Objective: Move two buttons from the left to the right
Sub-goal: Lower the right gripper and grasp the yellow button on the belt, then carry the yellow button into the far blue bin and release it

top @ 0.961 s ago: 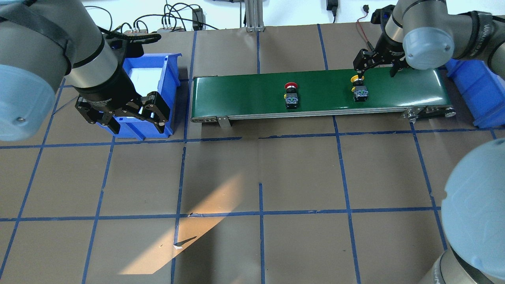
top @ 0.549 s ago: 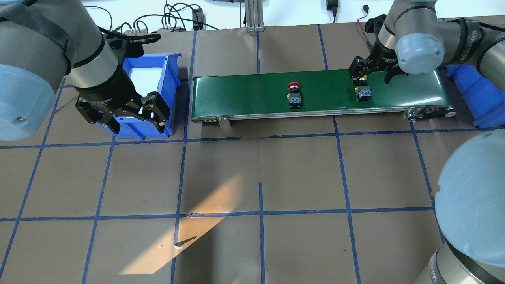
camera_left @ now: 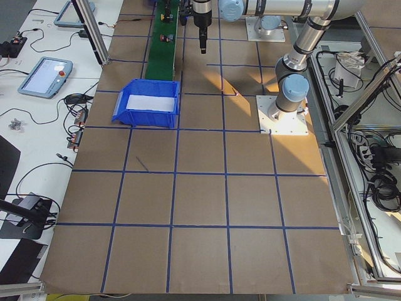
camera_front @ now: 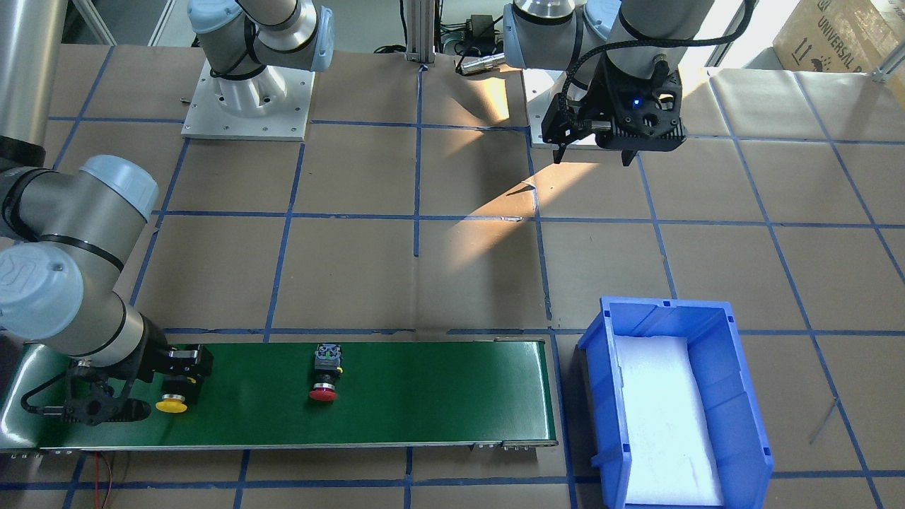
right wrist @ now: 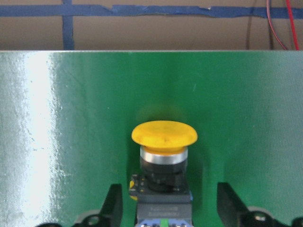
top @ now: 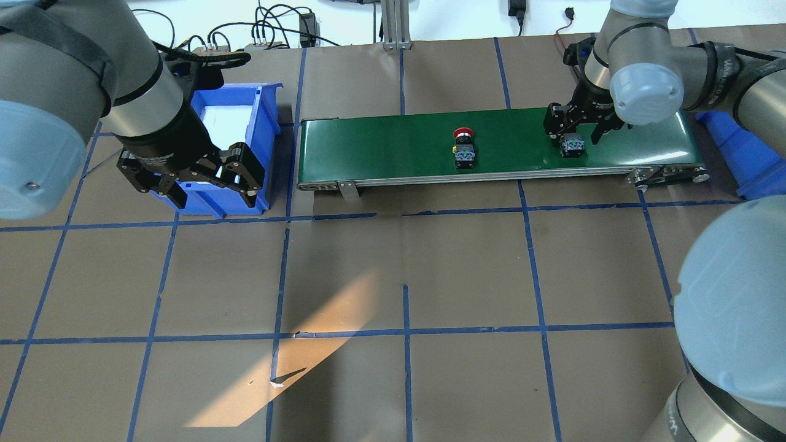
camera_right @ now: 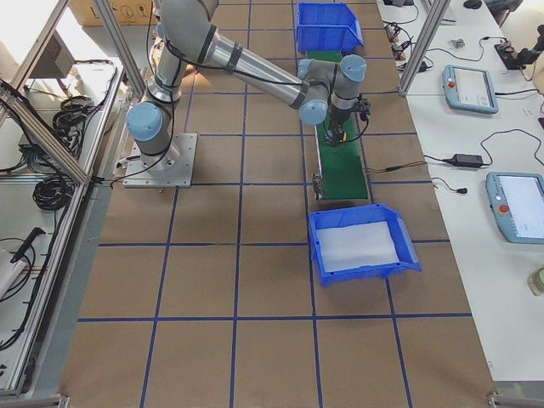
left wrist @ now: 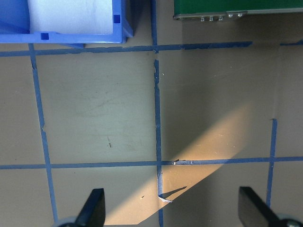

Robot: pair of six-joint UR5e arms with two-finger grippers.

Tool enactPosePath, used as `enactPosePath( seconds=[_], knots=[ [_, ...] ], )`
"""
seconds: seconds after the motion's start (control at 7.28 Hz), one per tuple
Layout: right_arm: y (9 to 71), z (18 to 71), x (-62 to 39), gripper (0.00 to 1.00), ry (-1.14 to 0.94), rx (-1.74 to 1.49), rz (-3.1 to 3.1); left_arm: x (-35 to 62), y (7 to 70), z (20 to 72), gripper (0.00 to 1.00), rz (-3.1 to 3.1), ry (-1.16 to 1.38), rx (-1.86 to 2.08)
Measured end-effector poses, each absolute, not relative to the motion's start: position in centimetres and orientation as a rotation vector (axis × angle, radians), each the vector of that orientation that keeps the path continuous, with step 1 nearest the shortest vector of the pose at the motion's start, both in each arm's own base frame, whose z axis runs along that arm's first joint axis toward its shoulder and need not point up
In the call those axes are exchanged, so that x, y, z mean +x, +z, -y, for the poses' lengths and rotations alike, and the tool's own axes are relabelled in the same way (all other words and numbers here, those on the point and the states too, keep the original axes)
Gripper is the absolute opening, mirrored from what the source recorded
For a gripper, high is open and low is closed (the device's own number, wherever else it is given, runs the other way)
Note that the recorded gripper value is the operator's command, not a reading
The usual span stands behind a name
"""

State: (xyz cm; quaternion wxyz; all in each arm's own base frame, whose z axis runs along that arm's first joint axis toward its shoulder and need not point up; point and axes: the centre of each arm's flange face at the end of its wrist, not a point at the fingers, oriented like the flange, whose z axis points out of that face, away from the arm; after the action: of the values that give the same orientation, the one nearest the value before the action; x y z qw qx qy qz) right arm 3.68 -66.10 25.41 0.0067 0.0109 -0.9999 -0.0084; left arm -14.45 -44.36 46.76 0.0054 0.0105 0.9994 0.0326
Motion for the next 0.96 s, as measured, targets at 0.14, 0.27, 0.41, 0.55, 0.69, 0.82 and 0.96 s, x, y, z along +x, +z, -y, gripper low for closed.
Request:
enactPosePath(
  seconds=[0.14,0.27,0.41,0.55,0.69,0.82,0.96],
  knots=[
    [25.6,66.2,3.6,0.06,-0.020,0.035,3.127,-14.5,46.8,44.4,1.00,-3.129,0.102,0.033],
    [25.9,66.5,3.4,0.06,-0.010,0.043,3.124,-14.5,46.8,44.4,1.00,-3.129,0.102,0.033],
    [26.7,66.9,2.7,0.06,0.007,0.075,3.109,-14.5,46.8,44.4,1.00,-3.129,0.102,0.033],
    [28.3,67.5,1.1,0.06,0.013,0.114,3.088,-14.5,46.8,44.4,1.00,-3.129,0.102,0.033],
    [30.1,67.8,-1.3,0.06,-0.005,0.129,3.080,-14.5,46.7,44.4,1.00,-3.129,0.103,0.033],
    [31.6,67.7,-3.7,0.06,-0.016,0.150,3.076,-14.5,46.7,44.3,1.00,-3.129,0.103,0.033],
    [32.8,67.3,-6.4,0.06,-0.014,0.171,3.072,-14.4,46.7,44.3,1.00,-3.128,0.104,0.033]
  ],
)
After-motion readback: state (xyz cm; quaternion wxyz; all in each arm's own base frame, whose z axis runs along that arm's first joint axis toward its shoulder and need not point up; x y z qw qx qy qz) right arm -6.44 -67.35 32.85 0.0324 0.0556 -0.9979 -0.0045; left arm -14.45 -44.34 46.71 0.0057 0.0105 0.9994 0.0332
